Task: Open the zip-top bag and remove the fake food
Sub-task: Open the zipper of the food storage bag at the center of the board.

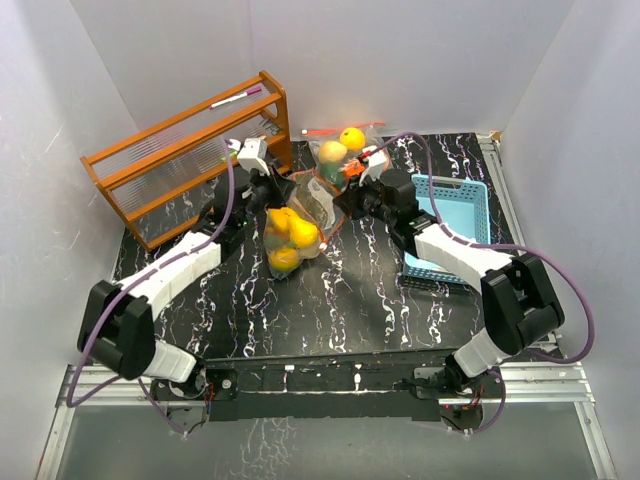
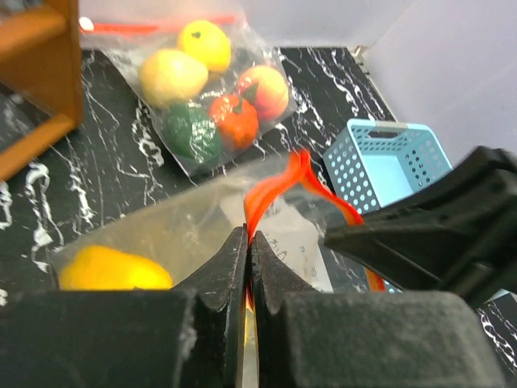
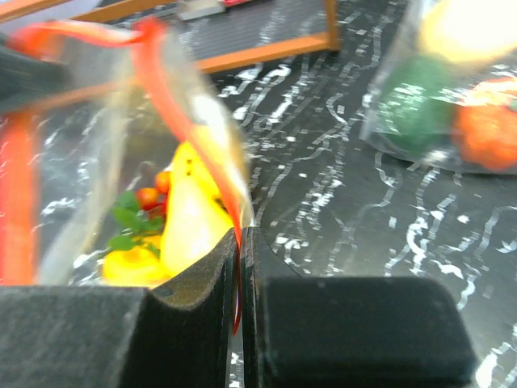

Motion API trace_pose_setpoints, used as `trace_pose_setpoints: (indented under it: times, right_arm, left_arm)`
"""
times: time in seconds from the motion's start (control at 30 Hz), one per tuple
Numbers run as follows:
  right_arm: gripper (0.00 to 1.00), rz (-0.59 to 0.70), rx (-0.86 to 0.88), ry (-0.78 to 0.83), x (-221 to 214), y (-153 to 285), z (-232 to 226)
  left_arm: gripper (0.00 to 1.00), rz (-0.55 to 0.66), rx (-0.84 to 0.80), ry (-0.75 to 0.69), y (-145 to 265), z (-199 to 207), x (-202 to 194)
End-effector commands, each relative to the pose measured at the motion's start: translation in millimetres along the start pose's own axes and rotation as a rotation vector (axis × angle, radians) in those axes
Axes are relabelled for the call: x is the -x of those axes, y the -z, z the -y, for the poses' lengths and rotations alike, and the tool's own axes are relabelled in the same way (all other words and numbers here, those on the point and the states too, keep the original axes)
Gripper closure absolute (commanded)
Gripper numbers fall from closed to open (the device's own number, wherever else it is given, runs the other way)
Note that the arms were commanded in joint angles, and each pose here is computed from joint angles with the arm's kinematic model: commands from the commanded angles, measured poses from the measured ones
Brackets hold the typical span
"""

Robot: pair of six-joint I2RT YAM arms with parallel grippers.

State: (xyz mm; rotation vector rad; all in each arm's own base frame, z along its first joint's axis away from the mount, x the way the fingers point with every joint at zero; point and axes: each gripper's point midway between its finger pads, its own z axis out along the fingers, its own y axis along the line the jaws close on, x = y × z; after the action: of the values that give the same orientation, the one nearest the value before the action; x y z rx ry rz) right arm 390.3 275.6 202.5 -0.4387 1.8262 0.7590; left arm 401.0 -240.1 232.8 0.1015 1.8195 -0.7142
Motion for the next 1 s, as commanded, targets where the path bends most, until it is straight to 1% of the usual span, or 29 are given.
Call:
trace_pose_setpoints:
  times: [0.0, 0.1, 0.2, 0.27, 0.3, 0.4, 0.47, 0.53, 0.57, 0.63, 0.73, 0.8, 0.87, 0.97]
  right_arm:
    - [0.93, 0.013, -0.118, 0.023, 14, -1, 40]
    - [0.93, -0.010, -0.135, 0.015, 7, -3, 49]
    - [0.92, -0.005, -0.082, 0.005, 11, -3, 38]
    - [0.89, 0.026, -0.055, 0.004, 24, 2, 29]
    - [0.83, 0.041, -0.048, 0.009, 31, 5, 26]
    - [0.58, 0.091, -0.039, 0.036, 54, 19, 16]
    - [0.52, 0.130, -0.029, 0.048, 71, 31, 8]
    - [0.51, 0.177, -0.005, 0.052, 87, 45, -4]
    - [0.51, 0.205, 0.010, 0.051, 96, 51, -9]
    - [0.60, 0.241, 0.054, 0.045, 107, 57, -21]
    - [0.77, 0.210, 0.143, 0.013, 108, 51, -37]
    - [0.84, 0.199, 0.188, -0.001, 104, 43, -48]
    - [0.87, 0.182, 0.213, -0.003, 95, 31, -56]
    - [0.89, 0.134, 0.180, -0.037, 69, 13, -43]
  left_arm:
    - [1.00, 0.101, 0.041, -0.085, 28, 11, 58]
    - [1.00, 0.091, 0.047, -0.095, 28, 11, 60]
    - [1.00, 0.066, 0.014, -0.066, 19, 14, 48]
    - [1.00, 0.105, -0.021, -0.028, 16, 20, 49]
    - [1.00, 0.100, -0.023, -0.010, 10, 18, 41]
    - [1.00, 0.085, -0.028, 0.002, -1, 21, 31]
    - [1.00, 0.070, -0.025, 0.001, -7, 23, 25]
    - [1.00, 0.063, -0.026, 0.004, -10, 24, 21]
    - [1.00, 0.058, -0.028, 0.004, -11, 25, 18]
    - [1.00, 0.054, -0.029, 0.008, -13, 26, 15]
    - [1.00, 0.050, -0.042, 0.014, -16, 30, 13]
    - [1.00, 0.049, -0.052, 0.014, -16, 34, 14]
    - [1.00, 0.054, -0.065, 0.017, -15, 38, 16]
    - [1.00, 0.056, -0.084, 0.033, -12, 44, 21]
